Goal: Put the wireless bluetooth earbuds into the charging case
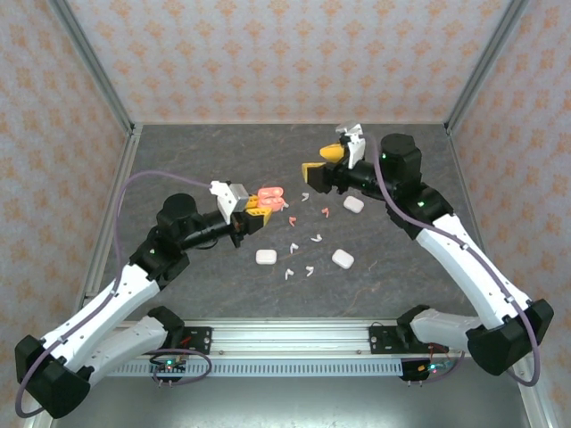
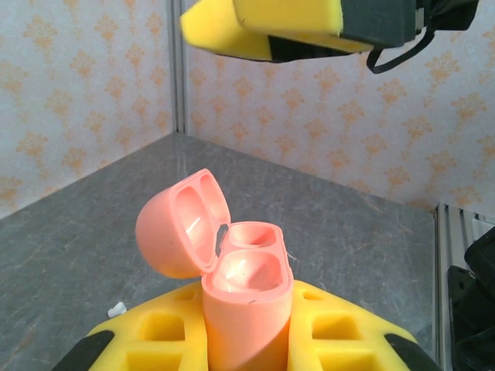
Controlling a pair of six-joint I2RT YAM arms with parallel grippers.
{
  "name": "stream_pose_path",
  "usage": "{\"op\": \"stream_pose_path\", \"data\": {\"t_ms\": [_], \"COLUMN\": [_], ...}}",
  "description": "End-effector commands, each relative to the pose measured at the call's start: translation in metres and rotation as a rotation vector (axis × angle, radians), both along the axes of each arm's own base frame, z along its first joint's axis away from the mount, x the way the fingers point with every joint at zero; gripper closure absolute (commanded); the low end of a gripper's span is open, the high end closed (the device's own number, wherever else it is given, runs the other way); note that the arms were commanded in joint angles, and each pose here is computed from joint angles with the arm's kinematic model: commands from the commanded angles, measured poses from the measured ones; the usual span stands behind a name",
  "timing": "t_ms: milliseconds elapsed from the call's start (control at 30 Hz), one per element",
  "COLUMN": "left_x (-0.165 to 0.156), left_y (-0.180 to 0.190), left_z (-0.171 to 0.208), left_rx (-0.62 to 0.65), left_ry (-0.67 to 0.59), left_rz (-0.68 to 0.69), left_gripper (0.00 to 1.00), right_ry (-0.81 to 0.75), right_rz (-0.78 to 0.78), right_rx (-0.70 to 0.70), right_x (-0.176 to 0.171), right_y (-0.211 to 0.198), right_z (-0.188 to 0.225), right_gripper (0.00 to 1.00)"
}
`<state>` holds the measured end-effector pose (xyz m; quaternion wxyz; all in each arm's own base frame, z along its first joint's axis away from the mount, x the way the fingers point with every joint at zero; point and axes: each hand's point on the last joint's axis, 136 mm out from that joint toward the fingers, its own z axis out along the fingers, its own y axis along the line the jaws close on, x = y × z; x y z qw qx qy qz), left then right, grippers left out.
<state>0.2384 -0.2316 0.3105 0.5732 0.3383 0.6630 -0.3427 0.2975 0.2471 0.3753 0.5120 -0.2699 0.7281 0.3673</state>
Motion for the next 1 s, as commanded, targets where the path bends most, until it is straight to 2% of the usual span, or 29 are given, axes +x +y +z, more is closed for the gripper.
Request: {"op": "stream_pose_path", "data": {"t_ms": [0, 233, 533, 700, 967], "left_x": [-0.009, -0.026, -0.028, -0.027, -0.028], "left_y": [0.002, 0.001, -0.001, -0.001, 0.001], "left_z": [0.018, 0.026, 0.035, 0.033, 0.031], "left_rx": [-0.029, 0.003, -0.013, -0.009, 0.001], "left_ry": [-0.107, -0.144, -0.162, -0.145, -0.128], "left_rz": [-0.008, -0.082, -0.098, -0.097, -0.087], "left_gripper": [1.00, 1.00, 1.00, 1.00, 1.00], "right_ry": [0.221, 0.520, 0.639, 0.647, 0.696], "right_rz": [-0.108, -0.099, -0.025, 0.002, -0.005], "right_rx": [-0.065, -0.220, -0.398, -0.470, -0.526], "right_x": [0.021, 0.041, 0.053, 0.065, 0.081], "right_y": [-0.010, 0.005, 0.034, 0.056, 0.065], "right_z": [-0.062, -0.165, -0.250, -0.280, -0.315], "right_gripper": [0.28, 0.40, 0.59, 0.60, 0.60]}}
